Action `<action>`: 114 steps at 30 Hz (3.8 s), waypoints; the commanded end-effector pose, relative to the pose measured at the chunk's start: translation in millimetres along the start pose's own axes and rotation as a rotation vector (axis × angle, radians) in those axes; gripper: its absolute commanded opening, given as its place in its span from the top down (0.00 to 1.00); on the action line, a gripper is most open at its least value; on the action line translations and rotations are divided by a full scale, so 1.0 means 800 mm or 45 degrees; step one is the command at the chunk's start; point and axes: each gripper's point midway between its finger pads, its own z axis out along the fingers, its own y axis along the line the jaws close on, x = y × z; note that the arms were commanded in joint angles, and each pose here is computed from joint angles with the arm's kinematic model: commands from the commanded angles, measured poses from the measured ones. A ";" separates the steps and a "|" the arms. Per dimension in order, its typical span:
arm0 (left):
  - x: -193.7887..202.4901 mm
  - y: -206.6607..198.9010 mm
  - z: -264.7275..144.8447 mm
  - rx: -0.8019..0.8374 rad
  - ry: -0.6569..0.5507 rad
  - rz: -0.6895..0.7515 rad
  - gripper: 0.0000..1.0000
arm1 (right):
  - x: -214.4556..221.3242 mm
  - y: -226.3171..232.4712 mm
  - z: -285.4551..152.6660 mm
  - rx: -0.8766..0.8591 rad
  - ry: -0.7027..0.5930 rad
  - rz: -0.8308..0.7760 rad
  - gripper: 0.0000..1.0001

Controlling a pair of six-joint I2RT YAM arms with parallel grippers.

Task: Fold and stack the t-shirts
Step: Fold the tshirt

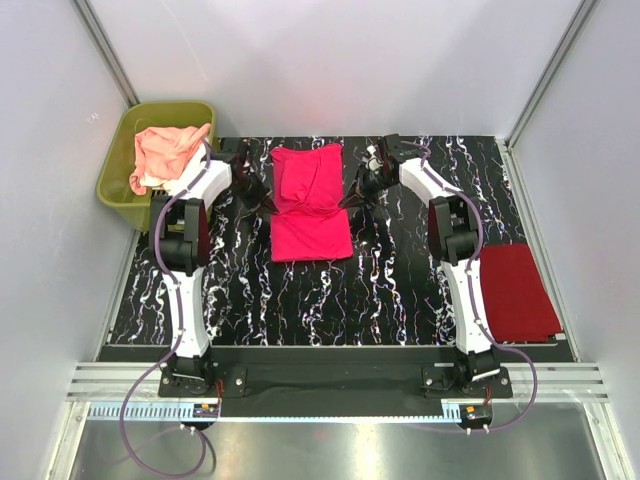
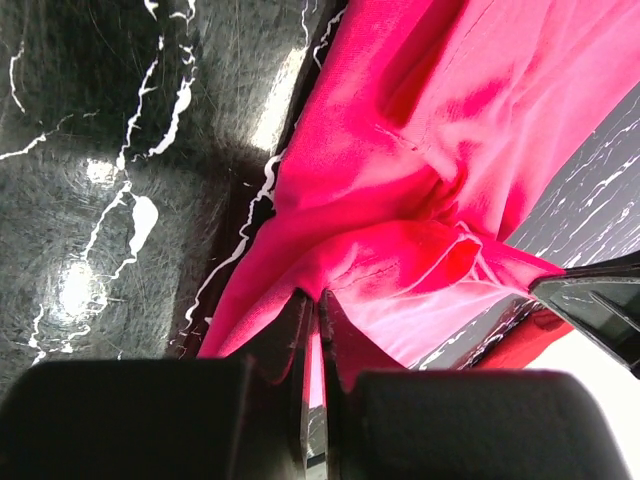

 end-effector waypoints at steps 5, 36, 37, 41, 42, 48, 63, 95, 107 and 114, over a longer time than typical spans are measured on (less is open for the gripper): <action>-0.030 -0.009 -0.017 -0.023 -0.078 0.090 0.61 | -0.027 0.008 -0.014 -0.025 -0.048 -0.015 0.85; 0.113 0.001 -0.106 0.194 -0.124 0.335 0.60 | 0.052 0.064 0.111 0.394 -0.250 -0.285 0.82; 0.114 0.002 -0.105 0.194 -0.118 0.334 0.60 | 0.050 0.064 0.113 0.387 -0.254 -0.297 0.82; 0.118 0.005 -0.101 0.206 -0.104 0.331 0.61 | 0.042 0.069 0.117 0.365 -0.273 -0.319 0.84; 0.119 0.005 -0.100 0.208 -0.100 0.330 0.61 | 0.039 0.073 0.118 0.357 -0.279 -0.327 0.84; 0.125 0.012 -0.094 0.203 -0.080 0.323 0.62 | 0.028 0.078 0.123 0.317 -0.297 -0.307 0.86; 0.123 0.011 -0.087 0.205 -0.057 0.329 0.63 | -0.058 0.116 0.103 0.114 -0.460 -0.249 0.85; 0.103 0.063 0.012 -0.037 0.053 0.296 0.67 | 0.113 -0.007 0.019 0.243 0.001 -0.244 0.90; 0.113 0.124 0.032 -0.248 0.109 0.339 0.72 | 0.131 -0.096 -0.003 0.505 0.014 -0.201 0.91; 0.160 0.144 0.025 -0.214 0.189 0.319 0.74 | 0.167 -0.100 -0.019 0.492 0.083 -0.191 0.90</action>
